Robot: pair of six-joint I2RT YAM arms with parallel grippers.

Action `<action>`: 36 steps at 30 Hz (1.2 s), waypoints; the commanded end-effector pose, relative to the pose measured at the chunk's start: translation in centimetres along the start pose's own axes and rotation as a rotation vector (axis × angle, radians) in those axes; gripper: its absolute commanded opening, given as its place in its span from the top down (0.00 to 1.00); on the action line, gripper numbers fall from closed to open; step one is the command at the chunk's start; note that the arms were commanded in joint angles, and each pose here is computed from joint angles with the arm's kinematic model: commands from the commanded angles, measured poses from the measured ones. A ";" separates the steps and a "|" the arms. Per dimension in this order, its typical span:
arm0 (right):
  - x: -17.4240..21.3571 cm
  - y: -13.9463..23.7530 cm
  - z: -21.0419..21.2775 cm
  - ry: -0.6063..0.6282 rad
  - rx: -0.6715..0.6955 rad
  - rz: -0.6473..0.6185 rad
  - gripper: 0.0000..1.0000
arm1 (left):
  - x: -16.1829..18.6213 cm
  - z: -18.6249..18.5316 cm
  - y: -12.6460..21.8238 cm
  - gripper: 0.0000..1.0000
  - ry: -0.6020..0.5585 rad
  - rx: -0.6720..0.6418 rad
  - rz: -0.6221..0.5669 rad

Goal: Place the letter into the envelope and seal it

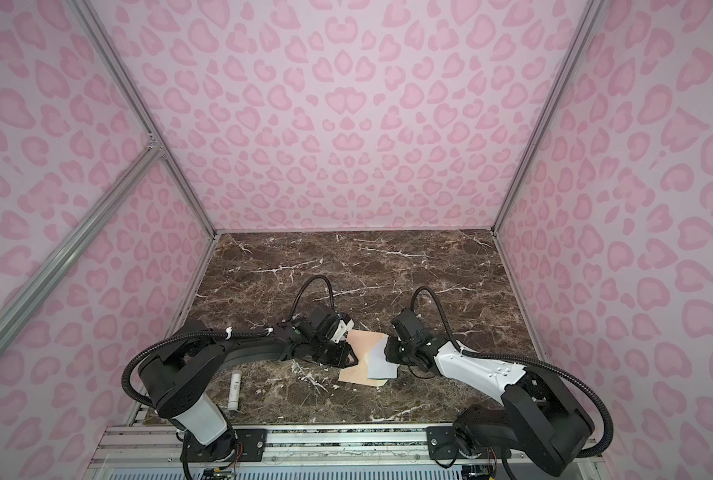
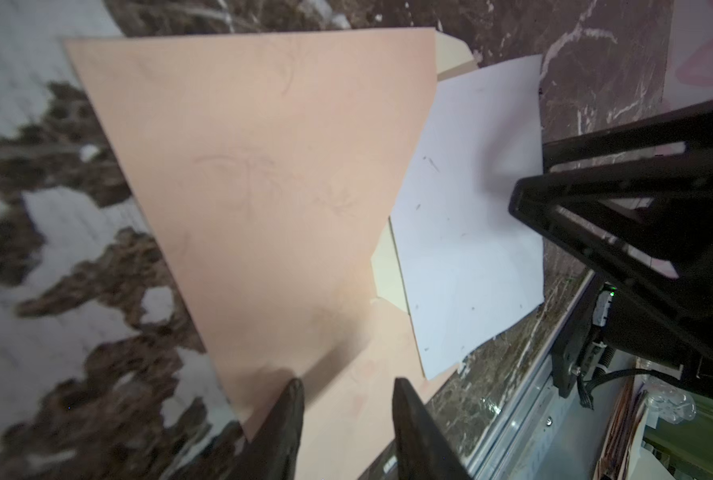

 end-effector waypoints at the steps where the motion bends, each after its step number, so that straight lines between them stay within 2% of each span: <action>1: 0.5 0.2 0.1 -0.013 -0.008 0.032 0.61 | 4.0 2.9 -0.1 0.60 0.069 -0.143 0.145; 14: 1.8 1.7 -1.9 -0.132 0.018 0.069 0.53 | 3.8 2.9 -0.1 0.60 0.066 -0.144 0.147; 24: 3.5 1.9 -1.7 -0.248 -0.081 0.120 0.61 | 3.8 2.9 -0.3 0.60 0.067 -0.140 0.150; 36: 4.7 1.4 -2.0 -0.325 -0.125 0.161 0.64 | 3.8 2.9 -0.4 0.60 0.067 -0.139 0.146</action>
Point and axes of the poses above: each gripper's point midway between its finger pads, its own y axis back along the fingers, its own z axis along the line the jaws close on, x = y × z, the point moved 1 cm from there along y, back along the fingers, and after that the axes turned 15 degrees about -y, right-handed, at the moved point
